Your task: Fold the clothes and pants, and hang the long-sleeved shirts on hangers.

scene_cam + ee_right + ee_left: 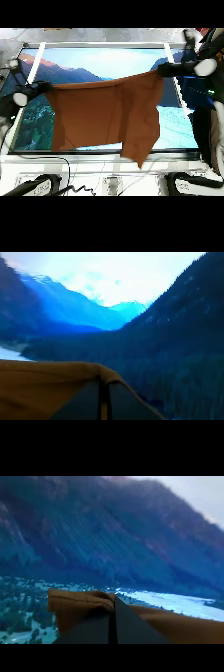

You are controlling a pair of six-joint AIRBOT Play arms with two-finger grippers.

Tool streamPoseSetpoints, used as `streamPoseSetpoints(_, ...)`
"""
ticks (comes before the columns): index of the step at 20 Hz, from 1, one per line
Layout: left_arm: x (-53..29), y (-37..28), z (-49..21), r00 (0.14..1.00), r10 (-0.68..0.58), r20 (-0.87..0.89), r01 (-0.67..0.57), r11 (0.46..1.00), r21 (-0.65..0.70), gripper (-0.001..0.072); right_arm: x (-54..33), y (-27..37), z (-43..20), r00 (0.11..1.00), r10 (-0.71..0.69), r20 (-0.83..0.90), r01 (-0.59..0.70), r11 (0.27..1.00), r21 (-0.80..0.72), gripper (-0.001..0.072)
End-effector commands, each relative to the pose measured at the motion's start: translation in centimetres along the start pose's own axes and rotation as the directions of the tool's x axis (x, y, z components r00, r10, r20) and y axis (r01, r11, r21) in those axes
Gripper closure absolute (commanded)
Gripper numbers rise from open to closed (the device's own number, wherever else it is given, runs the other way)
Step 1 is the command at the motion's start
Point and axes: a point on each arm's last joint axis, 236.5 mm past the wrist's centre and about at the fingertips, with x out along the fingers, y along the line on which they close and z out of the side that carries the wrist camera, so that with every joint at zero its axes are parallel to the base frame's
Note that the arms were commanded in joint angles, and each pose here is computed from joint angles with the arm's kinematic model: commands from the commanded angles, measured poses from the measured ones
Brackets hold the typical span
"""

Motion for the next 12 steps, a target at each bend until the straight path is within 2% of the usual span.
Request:
streamPoseSetpoints(1, 5.4, 0.8, -3.0, 1.0, 0.024, -0.007, -0.024, 1.0, 0.015, 0.0691, 9.5, -3.6, -2.8, 0.998, -0.059, -0.02, 0.059, 0.998, 0.024, 0.0698)
streamPoseSetpoints(4, 5.5, 0.5, -4.6, 0.997, 0.019, -0.069, -0.016, 0.998, 0.052, 0.0691, 11.6, -4.7, -5.8, 0.992, -0.064, -0.106, 0.069, 0.997, 0.036, 0.0698)
streamPoseSetpoints(6, 5.3, 1.2, -7.1, 0.984, 0.045, -0.174, -0.014, 0.984, 0.176, 0.0691, 11.2, -5.4, -7.3, 0.983, -0.066, -0.17, 0.074, 0.996, 0.043, 0.0699)
streamPoseSetpoints(8, 4.5, 2.1, -10.4, 0.948, 0.079, -0.308, -0.002, 0.97, 0.242, 0.0691, 10.6, -6.1, -9.3, 0.965, -0.063, -0.255, 0.079, 0.995, 0.053, 0.0698)
streamPoseSetpoints(12, 3.8, 2.5, -14.2, 0.888, 0.093, -0.451, 0.021, 0.97, 0.241, 0.069, 9.1, -5.8, -13.1, 0.908, -0.029, -0.418, 0.063, 0.996, 0.067, 0.0698)
